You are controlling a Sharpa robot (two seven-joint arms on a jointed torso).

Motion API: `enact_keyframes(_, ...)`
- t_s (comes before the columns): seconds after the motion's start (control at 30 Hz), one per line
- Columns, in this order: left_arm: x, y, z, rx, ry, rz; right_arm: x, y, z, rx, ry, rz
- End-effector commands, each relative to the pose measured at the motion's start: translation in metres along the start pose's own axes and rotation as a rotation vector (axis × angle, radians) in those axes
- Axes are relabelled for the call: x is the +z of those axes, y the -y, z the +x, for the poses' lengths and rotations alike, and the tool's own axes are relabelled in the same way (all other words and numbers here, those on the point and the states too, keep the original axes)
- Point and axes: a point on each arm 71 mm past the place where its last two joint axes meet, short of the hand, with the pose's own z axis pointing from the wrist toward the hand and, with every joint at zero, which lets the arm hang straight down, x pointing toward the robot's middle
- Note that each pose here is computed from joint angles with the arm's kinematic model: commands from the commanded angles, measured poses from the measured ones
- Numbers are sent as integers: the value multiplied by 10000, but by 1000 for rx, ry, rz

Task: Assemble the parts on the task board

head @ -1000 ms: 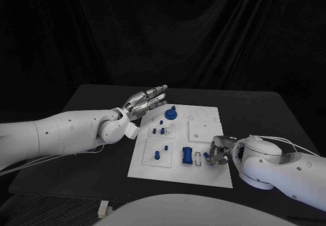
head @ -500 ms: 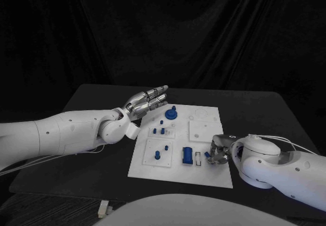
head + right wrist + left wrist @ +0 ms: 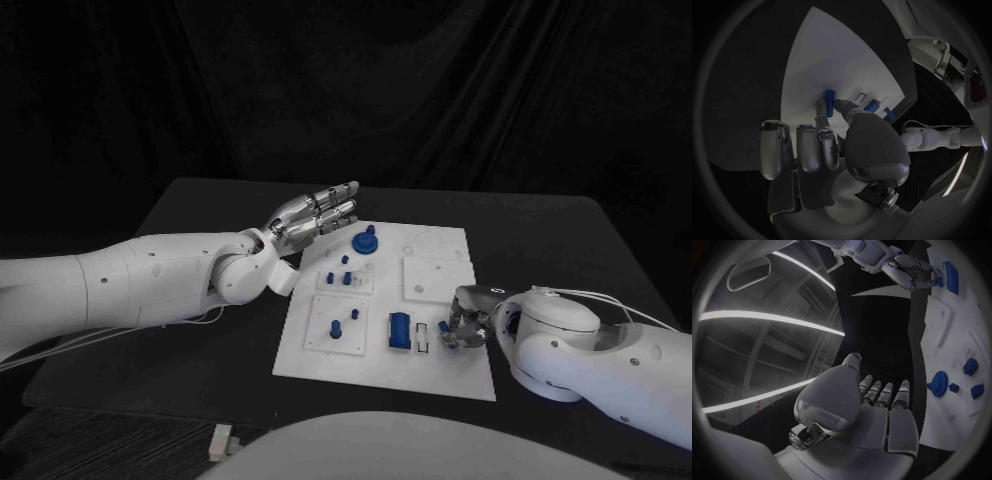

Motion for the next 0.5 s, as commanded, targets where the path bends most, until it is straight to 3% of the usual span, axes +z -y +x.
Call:
enact_keyframes(0.03, -1, 4, 15, -10, -10, 10, 6, 104, 72, 126, -30, 38)
enact_keyframes(0.27, -10, 5, 3, -8, -7, 8, -35, 240, 114, 386, -110, 93)
enact_keyframes(0.5, -9, 3, 2, -8, -7, 6, -79, 308, 105, 570, -156, 131)
